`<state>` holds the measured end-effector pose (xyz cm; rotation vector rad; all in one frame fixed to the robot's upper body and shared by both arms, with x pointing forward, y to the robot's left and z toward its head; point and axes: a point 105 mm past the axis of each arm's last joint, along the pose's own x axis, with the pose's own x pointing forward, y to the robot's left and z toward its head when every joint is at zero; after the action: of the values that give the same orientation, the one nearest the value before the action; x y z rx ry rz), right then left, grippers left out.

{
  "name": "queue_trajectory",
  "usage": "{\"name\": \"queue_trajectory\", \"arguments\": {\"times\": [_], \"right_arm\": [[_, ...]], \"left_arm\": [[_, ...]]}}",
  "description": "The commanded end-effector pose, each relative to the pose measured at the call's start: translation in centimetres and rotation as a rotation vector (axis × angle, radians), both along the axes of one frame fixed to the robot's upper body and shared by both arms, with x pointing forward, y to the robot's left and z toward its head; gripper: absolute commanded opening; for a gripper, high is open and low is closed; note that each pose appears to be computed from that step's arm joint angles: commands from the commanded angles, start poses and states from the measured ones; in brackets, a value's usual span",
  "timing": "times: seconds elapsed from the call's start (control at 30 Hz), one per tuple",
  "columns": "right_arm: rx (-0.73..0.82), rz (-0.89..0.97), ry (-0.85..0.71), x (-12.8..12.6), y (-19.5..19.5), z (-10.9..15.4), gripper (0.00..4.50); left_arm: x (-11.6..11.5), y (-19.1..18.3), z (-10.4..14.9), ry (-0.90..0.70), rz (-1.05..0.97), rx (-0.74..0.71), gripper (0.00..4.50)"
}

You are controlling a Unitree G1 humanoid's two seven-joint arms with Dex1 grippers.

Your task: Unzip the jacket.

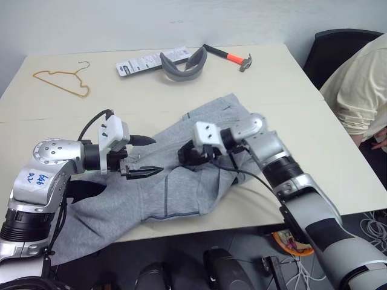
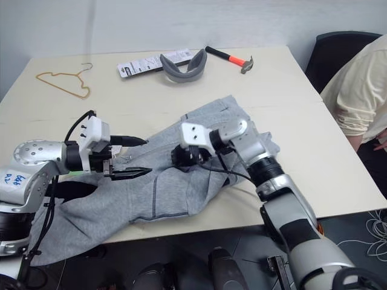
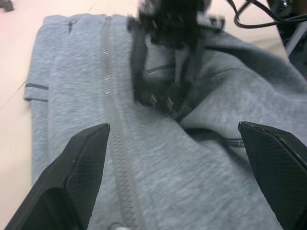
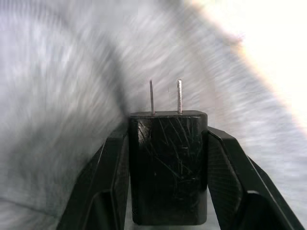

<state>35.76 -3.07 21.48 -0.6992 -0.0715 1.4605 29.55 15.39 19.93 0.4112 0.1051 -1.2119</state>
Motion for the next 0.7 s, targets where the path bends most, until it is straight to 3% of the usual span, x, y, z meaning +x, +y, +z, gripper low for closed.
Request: {"name": "queue_trajectory", "arguments": {"times": [0.03,0.17,0.23,0.4,0.63,0.7], "right_arm": [[0.206,-0.146,-0.042,-1.6,-4.5,6.5,1.80],[0.230,-0.362,-0.030,-2.9,-10.3,7.6,1.80],[0.124,-0.647,-0.051,-2.7,-18.0,5.8,1.80],[-0.003,-1.208,0.031,-4.2,-31.9,0.9,1.80],[0.058,-1.476,0.108,-5.3,-36.7,-5.2,1.80],[0.094,-1.506,0.134,-5.4,-37.0,-6.0,2.53]], "left_arm": [[-1.1,-1.5,0.3,-0.014,-0.082,-0.008,4.50],[-1.5,-2.4,0.1,-0.011,-0.116,-0.013,4.50],[-1.8,-3.1,0.2,-0.011,-0.148,-0.024,4.50],[-2.2,-4.3,0.4,-0.017,-0.210,-0.039,4.50],[-2.1,-5.4,0.8,-0.030,-0.262,-0.044,4.50],[-2.1,-5.5,0.9,-0.030,-0.268,-0.044,4.50]]}}
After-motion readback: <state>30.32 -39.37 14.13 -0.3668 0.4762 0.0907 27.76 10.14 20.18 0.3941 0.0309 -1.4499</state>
